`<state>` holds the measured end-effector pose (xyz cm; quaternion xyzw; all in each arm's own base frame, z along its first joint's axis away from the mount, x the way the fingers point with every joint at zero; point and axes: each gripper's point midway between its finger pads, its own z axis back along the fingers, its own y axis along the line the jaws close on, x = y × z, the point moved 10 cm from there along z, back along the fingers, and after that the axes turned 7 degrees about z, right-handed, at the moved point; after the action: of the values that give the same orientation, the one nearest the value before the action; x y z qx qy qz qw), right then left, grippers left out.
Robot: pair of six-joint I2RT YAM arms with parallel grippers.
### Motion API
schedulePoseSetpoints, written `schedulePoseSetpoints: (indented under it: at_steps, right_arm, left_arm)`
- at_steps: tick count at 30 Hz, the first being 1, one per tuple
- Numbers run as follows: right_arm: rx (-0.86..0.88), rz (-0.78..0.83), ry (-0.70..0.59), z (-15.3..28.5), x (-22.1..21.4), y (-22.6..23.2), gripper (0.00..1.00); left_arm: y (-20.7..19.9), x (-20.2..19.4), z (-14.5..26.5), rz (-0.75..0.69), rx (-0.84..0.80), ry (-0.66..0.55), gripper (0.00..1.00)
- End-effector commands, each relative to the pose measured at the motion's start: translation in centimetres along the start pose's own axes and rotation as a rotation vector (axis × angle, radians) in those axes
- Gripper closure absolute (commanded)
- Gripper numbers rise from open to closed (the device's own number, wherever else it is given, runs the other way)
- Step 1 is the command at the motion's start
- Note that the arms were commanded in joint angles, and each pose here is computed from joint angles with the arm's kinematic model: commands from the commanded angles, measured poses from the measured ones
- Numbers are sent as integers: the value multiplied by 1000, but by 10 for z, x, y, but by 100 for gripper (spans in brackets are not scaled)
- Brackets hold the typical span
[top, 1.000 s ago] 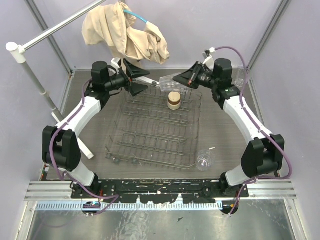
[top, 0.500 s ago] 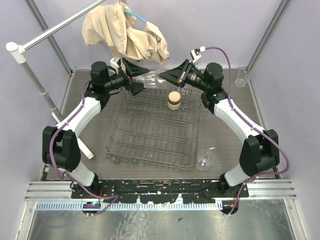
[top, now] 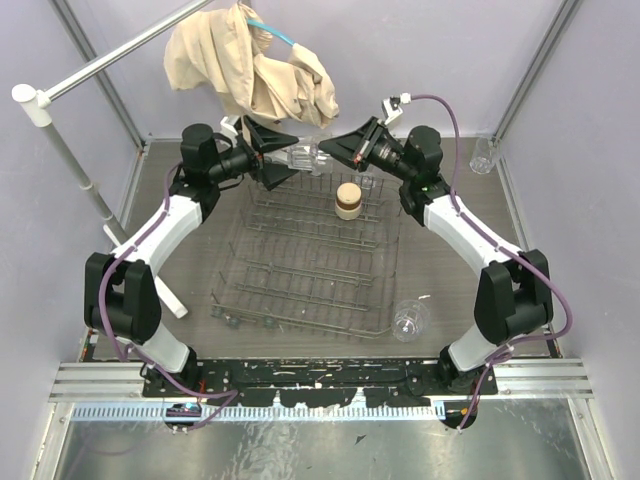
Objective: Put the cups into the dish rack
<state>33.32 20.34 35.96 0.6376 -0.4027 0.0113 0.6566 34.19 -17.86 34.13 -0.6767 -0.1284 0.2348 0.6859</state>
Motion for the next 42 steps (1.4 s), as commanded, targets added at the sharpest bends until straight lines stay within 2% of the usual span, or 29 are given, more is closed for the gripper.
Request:
schedulePoseSetpoints:
  at_steps: [1, 6, 9, 12, 16, 19, 20, 21, 22, 25, 27, 29, 34, 42]
  right_arm:
    - [122, 77, -71, -8, 15, 31, 99]
    - [134, 66, -52, -14, 9, 32, 99]
    - [131, 61, -46, -14, 8, 31, 99]
    - [128, 58, -40, -14, 6, 29, 99]
    - [119, 58, -30, -15, 5, 27, 99]
    - [109, 65, -17, -14, 4, 25, 97]
    - [98, 70, -13, -13, 4, 25, 91]
    - [86, 79, -9, -11, 2, 24, 77]
    - [71, 86, -9, -9, 2, 23, 69]
    - [15, 102, -17, 4, 3, 15, 46]
    - [-28, 107, -29, 17, 5, 8, 43]
    - [-77, 111, -39, 30, 8, 1, 33]
    - [-227, 196, -52, 65, 18, -7, 29]
    - [-542, 413, -36, 103, 28, -1, 28]
  left_arm:
    - [-9, -9, 5, -28, -38, 13, 7]
    - [-8, -7, 3, -25, -43, 6, 9]
    - [-8, -5, 2, -25, -49, 7, 18]
    - [-7, -5, 1, -21, -49, 6, 36]
    - [-6, -3, 0, -21, -49, 3, 67]
    - [-4, -2, -2, -29, -44, 3, 86]
    - [-3, -1, -2, -31, -35, 4, 92]
    - [-1, 0, -3, -37, -23, 3, 97]
    - [1, 1, -3, -47, -6, -1, 100]
    - [5, 3, -4, -103, 55, -14, 100]
    - [8, 6, -6, -130, 94, -21, 100]
    - [10, 10, -9, -157, 128, -30, 100]
    - [18, 21, -13, -249, 276, -89, 100]
    - [26, 28, -30, -503, 579, -190, 100]
